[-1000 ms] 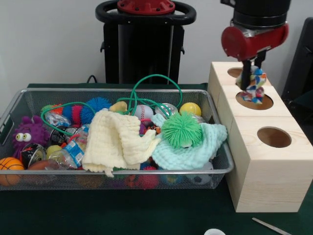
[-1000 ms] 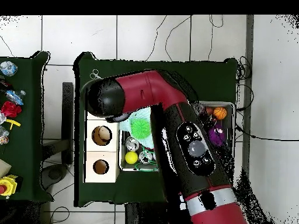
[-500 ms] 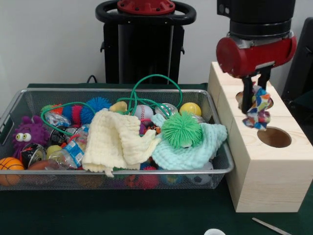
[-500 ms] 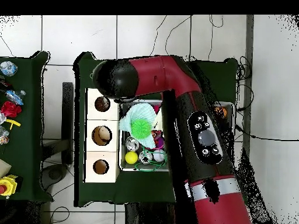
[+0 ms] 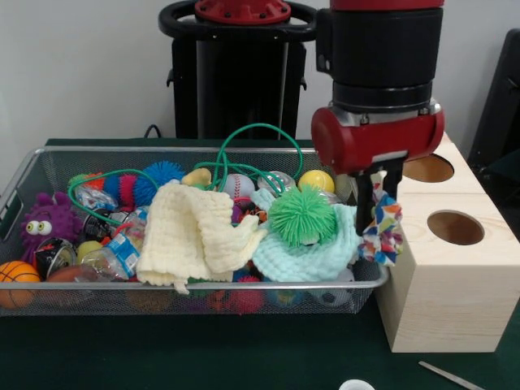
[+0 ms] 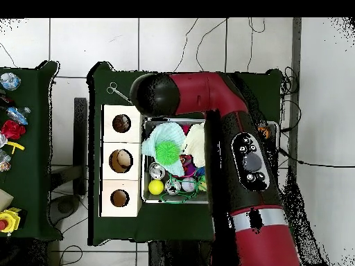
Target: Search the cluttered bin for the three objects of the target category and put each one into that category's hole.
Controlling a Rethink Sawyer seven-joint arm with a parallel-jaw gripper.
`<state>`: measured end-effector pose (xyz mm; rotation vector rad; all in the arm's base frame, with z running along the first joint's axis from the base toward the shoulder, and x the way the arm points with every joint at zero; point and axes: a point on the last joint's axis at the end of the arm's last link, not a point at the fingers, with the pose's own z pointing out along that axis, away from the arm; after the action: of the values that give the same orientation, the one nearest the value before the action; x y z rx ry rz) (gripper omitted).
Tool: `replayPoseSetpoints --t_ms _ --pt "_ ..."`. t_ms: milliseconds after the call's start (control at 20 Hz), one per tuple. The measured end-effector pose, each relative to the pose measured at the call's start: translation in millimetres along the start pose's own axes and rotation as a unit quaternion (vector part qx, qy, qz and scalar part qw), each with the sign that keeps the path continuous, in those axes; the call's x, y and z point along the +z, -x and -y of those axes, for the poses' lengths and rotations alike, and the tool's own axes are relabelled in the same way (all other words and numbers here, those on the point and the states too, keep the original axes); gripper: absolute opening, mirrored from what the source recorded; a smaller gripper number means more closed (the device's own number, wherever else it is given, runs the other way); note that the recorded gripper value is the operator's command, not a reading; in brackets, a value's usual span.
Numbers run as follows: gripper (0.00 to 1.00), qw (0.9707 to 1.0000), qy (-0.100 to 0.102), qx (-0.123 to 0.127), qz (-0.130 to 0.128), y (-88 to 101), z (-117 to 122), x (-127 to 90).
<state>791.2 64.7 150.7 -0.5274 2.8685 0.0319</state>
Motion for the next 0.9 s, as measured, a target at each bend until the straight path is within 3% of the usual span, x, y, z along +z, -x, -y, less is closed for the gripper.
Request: replayPoseSetpoints --t_ms 300,900 --pt "0.0 0.9999 -0.01 0.001 -0.006 -4.9 -2 4" --pt "0.0 0.9999 -0.003 0.011 -0.008 5.9 -30 -10"
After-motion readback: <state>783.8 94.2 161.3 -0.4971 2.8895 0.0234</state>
